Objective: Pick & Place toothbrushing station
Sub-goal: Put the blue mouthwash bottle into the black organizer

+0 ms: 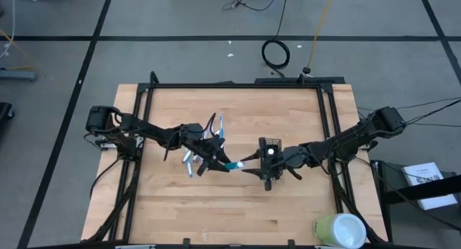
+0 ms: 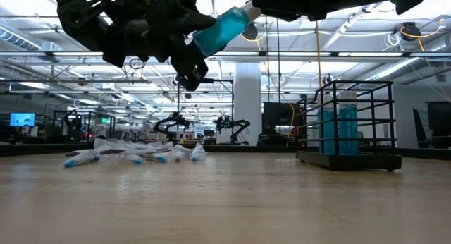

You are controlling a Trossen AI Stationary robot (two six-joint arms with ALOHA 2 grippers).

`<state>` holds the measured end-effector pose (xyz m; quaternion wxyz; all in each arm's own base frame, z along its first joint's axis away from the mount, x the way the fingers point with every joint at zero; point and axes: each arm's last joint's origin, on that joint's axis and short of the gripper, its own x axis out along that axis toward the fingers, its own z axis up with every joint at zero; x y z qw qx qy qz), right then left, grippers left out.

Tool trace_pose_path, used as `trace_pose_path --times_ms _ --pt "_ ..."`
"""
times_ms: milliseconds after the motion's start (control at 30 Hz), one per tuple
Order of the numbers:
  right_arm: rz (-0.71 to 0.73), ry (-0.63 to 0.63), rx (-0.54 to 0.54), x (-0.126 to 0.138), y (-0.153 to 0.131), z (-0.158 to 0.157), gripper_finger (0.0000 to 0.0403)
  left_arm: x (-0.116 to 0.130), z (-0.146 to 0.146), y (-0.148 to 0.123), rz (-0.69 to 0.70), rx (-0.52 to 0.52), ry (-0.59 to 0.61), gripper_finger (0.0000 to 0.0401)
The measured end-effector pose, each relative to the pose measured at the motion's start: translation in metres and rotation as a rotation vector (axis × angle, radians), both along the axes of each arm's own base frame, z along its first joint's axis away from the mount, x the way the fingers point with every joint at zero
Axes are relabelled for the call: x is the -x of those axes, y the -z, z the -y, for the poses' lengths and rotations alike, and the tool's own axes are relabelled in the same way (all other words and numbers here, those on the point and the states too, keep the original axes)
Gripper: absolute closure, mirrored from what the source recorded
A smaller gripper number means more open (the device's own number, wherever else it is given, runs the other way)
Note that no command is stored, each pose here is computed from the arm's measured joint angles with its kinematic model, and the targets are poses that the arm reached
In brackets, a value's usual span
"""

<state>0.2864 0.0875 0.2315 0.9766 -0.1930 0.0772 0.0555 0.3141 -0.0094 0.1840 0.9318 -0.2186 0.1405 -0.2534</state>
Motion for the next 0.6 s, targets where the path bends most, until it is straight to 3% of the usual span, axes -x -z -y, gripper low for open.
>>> trace_pose_path --times_ms 300,600 --pt "-0.022 0.003 -0.005 -0.0001 0.0021 0.0017 0.0246 0.0004 0.0005 0.0002 -0.058 0.087 0.005 0.0251" --pt "-0.041 -0.001 0.003 0.0003 0.0041 0.0016 0.0246 -0.0016 0.0063 -0.0031 -0.048 0.088 0.021 0.0251"
